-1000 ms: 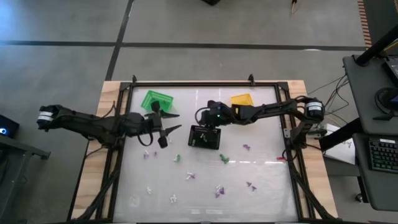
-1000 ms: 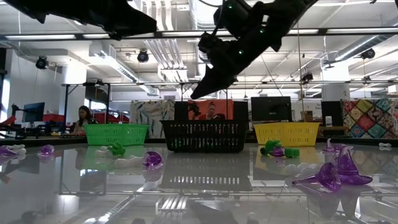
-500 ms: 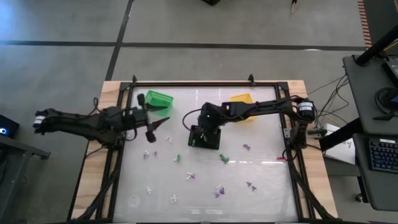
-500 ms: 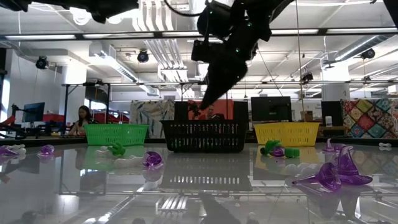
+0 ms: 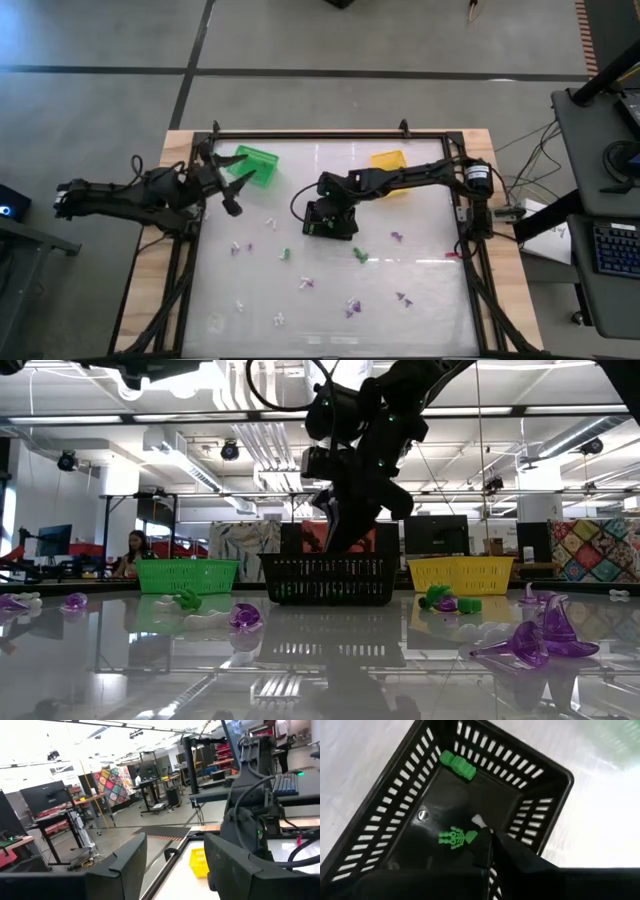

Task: Sort Halloween decoration
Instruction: Put the white bone toy into the yellow bin

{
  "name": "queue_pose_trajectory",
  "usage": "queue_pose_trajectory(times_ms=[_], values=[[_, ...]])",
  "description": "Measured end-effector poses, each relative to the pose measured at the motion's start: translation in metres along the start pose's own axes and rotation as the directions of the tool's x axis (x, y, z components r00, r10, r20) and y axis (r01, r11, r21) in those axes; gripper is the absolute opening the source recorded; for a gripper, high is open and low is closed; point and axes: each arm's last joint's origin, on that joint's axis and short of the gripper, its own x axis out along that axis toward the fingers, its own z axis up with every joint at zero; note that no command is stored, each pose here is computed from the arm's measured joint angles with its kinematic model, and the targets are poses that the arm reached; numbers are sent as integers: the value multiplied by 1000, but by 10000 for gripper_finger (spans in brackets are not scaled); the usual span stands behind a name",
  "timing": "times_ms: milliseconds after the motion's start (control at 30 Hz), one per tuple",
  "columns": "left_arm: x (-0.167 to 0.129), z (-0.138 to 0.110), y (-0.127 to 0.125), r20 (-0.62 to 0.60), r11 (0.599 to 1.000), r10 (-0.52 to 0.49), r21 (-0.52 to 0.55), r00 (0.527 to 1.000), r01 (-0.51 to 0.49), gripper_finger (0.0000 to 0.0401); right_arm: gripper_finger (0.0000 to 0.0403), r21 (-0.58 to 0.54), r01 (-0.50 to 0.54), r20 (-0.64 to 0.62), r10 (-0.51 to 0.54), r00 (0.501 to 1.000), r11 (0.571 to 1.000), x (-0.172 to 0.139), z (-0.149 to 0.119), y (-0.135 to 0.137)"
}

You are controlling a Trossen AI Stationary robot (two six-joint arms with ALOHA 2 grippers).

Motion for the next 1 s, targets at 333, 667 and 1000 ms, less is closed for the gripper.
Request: queue_pose_trajectory(times_ms=[333,667,1000], values=[[-2,1,2,8,1000,3,-1,1000,-3,181,9,-76,35,57,-31,998,996,9,4,-4],[-2,0,1,-1,1000,1,5,1000,-1,181,34,-128,2,51,5,999,992,27,2,0],[-2,-2,1,-19,1000,-4,16,1000,5,181,88,-111,4,41,0,999,994,27,0,-1]])
